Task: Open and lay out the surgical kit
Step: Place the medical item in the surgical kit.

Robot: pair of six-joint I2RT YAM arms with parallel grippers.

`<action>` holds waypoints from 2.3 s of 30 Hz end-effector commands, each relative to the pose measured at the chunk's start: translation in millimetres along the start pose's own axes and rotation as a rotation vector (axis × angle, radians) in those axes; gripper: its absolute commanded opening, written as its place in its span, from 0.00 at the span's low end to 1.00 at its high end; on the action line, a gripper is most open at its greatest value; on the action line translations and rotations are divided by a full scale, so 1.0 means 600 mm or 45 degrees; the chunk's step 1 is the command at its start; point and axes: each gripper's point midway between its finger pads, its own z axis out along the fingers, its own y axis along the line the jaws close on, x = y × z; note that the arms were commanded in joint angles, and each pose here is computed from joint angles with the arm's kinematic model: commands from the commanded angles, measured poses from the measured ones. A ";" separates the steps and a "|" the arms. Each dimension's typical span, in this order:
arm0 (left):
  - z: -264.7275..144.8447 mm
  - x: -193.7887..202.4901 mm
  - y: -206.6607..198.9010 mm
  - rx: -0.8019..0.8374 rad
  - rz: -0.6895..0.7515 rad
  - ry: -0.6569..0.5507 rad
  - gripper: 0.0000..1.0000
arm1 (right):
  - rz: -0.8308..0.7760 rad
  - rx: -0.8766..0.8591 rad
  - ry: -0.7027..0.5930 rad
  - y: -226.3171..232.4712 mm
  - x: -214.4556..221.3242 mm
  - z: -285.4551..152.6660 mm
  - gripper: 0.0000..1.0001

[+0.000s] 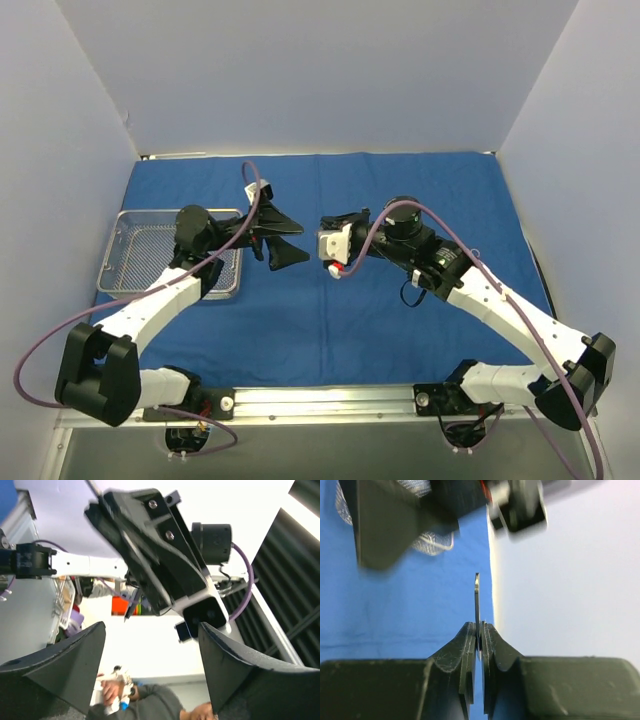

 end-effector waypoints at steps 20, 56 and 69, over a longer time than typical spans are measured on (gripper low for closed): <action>-0.263 -0.190 0.129 -1.039 -0.230 -0.747 0.91 | 1.494 0.312 0.651 0.063 0.162 -0.098 0.00; -0.376 -0.319 0.151 -1.409 -0.208 -0.852 0.80 | 2.194 0.220 1.864 0.287 0.461 -0.151 0.02; -0.376 -0.335 0.155 -1.385 -0.223 -0.841 0.78 | 2.198 0.190 1.957 0.329 0.482 -0.152 0.06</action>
